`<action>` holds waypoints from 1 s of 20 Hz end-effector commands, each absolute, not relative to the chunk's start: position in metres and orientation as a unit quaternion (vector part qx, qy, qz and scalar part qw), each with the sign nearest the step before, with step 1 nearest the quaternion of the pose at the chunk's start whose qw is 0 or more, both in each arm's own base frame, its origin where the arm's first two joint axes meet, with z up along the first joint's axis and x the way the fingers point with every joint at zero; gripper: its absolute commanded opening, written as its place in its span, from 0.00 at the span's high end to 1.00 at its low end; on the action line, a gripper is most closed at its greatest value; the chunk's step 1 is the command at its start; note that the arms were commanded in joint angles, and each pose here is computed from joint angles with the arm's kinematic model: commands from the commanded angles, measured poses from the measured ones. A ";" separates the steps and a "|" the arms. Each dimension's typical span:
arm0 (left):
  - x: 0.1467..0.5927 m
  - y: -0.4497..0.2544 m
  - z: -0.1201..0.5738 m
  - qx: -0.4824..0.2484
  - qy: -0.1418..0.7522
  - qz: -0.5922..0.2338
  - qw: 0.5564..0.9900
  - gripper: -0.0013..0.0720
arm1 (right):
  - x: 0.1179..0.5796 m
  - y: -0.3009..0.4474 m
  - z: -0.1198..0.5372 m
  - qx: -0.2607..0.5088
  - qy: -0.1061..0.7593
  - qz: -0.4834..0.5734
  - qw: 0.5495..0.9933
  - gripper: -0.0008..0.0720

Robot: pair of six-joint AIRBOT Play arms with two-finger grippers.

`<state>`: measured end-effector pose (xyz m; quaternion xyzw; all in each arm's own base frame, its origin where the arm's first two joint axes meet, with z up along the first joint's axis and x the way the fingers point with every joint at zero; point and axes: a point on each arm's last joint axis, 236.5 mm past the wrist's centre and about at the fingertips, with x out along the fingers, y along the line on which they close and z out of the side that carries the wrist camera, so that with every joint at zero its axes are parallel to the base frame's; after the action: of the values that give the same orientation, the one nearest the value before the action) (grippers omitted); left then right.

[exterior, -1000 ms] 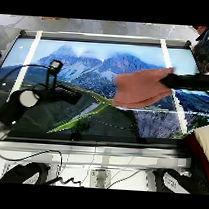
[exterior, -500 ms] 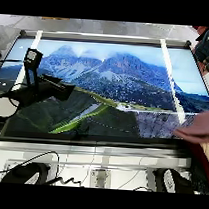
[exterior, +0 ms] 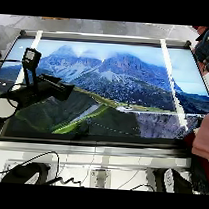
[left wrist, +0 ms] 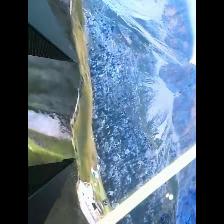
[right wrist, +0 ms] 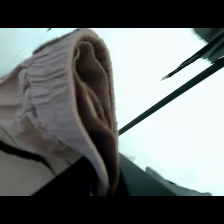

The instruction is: Fold the clothes and pants, and hang the long-sleeved shirts on hangers.

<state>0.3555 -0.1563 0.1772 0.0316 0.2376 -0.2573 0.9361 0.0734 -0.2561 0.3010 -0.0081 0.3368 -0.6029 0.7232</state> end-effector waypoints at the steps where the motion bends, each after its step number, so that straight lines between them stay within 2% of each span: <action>1: 0.355 -0.156 0.178 0.031 0.237 -0.257 0.936 0.03 | 0.056 -0.269 0.330 -0.038 0.291 -0.652 0.699 0.36; 2: 0.355 -0.156 0.178 0.031 0.237 -0.257 0.936 0.03 | 0.057 -0.269 0.330 -0.038 0.291 -0.651 0.699 0.00; 3: 0.355 -0.156 0.178 0.031 0.237 -0.257 0.936 0.03 | 0.057 -0.269 0.330 -0.038 0.291 -0.651 0.700 0.03; 7: 0.355 -0.156 0.178 0.031 0.237 -0.257 0.936 0.03 | 0.065 -0.267 0.325 -0.028 0.291 -0.639 0.712 0.04; 10: 0.355 -0.156 0.178 0.031 0.237 -0.257 0.936 0.03 | 0.105 -0.251 0.300 0.042 0.284 -0.572 0.768 0.07; 11: 0.355 -0.156 0.178 0.032 0.237 -0.257 0.936 0.03 | 0.130 -0.238 0.290 0.074 0.280 -0.528 0.799 0.28; 12: 0.355 -0.156 0.178 0.031 0.237 -0.257 0.936 0.03 | 0.161 -0.220 0.282 0.113 0.271 -0.469 0.833 0.66; 13: 0.355 -0.156 0.178 0.031 0.237 -0.257 0.936 0.03 | 0.196 -0.196 0.278 0.155 0.259 -0.399 0.866 0.95; 14: 0.355 -0.156 0.178 0.032 0.237 -0.257 0.936 0.03 | 0.225 -0.173 0.277 0.181 0.252 -0.331 0.891 0.96; 16: 0.355 -0.156 0.178 0.031 0.237 -0.257 0.936 0.03 | 0.275 -0.115 0.279 0.184 0.258 -0.175 0.932 0.96; 18: 0.355 -0.156 0.178 0.031 0.237 -0.257 0.936 0.03 | 0.301 -0.072 0.273 0.167 0.279 -0.078 0.943 0.96; 20: 0.355 -0.156 0.178 0.032 0.237 -0.257 0.936 0.03 | 0.315 -0.045 0.254 0.136 0.319 -0.031 0.937 0.96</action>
<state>0.3555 -0.1563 0.1773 0.0312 0.2374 -0.2573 0.9362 0.2818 -0.1121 0.2617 0.1454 0.2989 -0.1706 0.9276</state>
